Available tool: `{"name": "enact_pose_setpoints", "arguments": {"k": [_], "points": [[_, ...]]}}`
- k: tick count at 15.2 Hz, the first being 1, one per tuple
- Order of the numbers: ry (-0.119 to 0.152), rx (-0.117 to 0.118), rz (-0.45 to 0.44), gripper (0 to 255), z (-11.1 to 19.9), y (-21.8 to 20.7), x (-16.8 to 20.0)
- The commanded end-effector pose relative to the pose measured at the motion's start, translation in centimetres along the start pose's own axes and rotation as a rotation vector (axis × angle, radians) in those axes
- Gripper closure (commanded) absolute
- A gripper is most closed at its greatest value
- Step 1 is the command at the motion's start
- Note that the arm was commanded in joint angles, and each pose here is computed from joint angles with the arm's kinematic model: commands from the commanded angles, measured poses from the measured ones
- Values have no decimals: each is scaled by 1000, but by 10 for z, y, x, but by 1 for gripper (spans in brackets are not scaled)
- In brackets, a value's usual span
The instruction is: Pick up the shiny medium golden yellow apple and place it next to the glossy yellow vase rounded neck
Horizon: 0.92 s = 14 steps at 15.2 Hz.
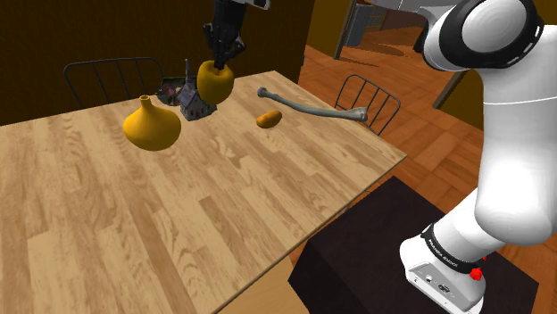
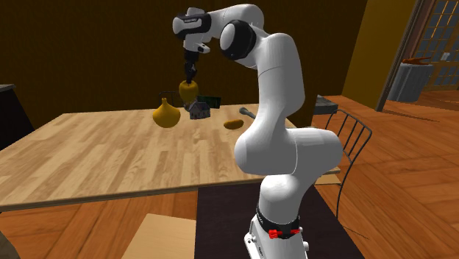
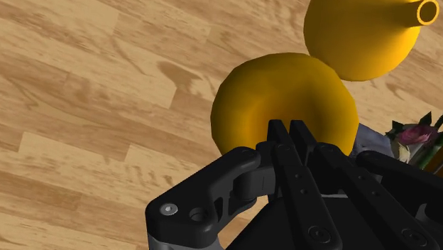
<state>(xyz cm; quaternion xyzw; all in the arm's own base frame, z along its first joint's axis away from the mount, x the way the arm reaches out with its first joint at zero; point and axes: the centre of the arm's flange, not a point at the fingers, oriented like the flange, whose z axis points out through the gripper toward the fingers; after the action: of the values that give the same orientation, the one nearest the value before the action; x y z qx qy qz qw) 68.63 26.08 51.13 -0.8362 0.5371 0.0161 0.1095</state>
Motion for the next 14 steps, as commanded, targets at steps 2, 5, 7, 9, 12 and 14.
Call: {"name": "enact_pose_setpoints", "arguments": {"k": [2, 5, 7, 9, 12, 14], "points": [[0, 1, 0, 255, 15, 4, 3], [0, 1, 0, 255, 31, 6, 5], [0, 1, 0, 255, 41, 8, 6], [0, 1, 0, 255, 51, 10, 8], [0, 1, 0, 255, 67, 12, 10], [0, 1, 0, 255, 77, 14, 12]]}}
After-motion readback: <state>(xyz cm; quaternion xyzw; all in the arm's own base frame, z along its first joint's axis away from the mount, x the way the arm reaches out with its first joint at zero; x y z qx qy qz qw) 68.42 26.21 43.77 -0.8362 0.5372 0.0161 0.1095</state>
